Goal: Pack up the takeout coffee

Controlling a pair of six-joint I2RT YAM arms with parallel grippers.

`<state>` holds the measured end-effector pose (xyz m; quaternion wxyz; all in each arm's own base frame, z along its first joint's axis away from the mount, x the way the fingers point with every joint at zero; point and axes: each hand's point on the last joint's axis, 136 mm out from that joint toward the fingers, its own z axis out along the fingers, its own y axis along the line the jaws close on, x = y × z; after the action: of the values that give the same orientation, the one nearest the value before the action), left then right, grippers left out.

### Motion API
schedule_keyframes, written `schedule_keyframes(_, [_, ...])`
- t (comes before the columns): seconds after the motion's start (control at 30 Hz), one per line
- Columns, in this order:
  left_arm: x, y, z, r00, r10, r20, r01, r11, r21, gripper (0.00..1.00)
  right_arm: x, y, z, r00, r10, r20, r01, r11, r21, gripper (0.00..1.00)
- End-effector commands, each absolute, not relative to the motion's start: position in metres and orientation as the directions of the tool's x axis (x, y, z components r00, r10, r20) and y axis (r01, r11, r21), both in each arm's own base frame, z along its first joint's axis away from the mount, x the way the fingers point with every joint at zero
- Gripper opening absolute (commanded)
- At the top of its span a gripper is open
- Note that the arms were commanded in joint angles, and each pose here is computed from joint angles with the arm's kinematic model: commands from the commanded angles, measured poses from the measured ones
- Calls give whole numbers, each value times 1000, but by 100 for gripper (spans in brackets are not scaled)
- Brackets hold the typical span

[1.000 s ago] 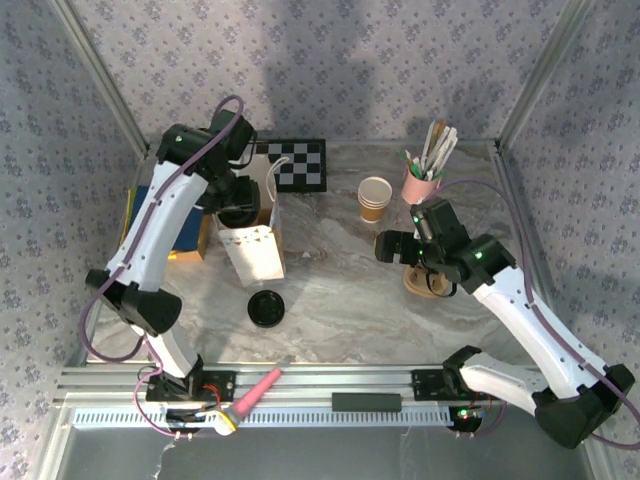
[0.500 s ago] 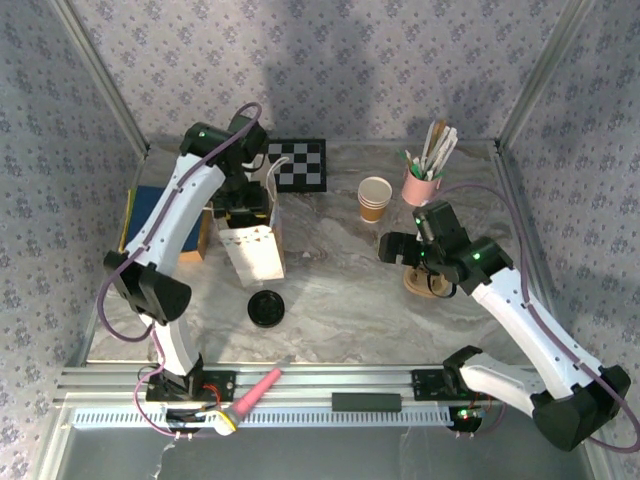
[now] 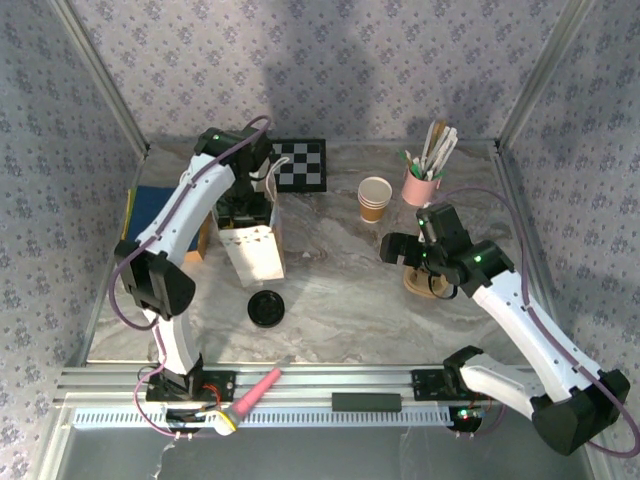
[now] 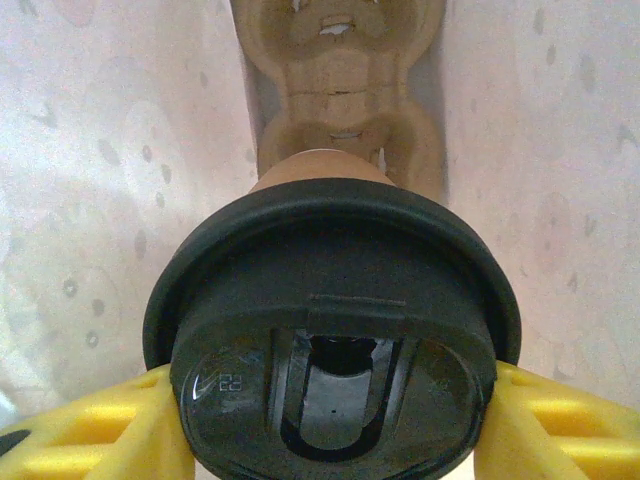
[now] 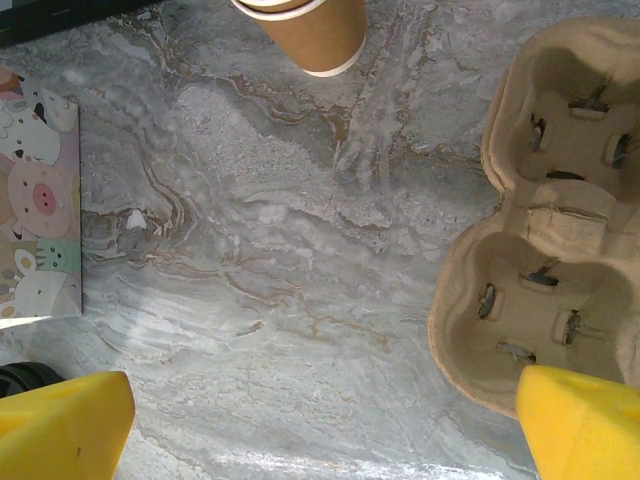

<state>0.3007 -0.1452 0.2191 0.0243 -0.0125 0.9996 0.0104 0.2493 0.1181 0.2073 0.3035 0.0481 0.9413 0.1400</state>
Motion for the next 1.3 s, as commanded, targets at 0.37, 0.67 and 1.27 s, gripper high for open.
schedule_keyframes(0.37, [294, -141, 196, -998, -13, 60, -10, 999, 53, 58, 244, 114, 206, -804, 201, -560, 15, 948, 319, 100])
schedule_keyframes(0.67, [292, -140, 179, -996, -25, 85, -20, 998, 60, 58, 242, 131, 212, -803, 151, -576, -72, 936, 345, 100])
schedule_keyframes(1.27, [283, -139, 157, -994, -59, 95, -55, 998, 44, 58, 239, 161, 219, -801, 70, -594, -177, 921, 348, 100])
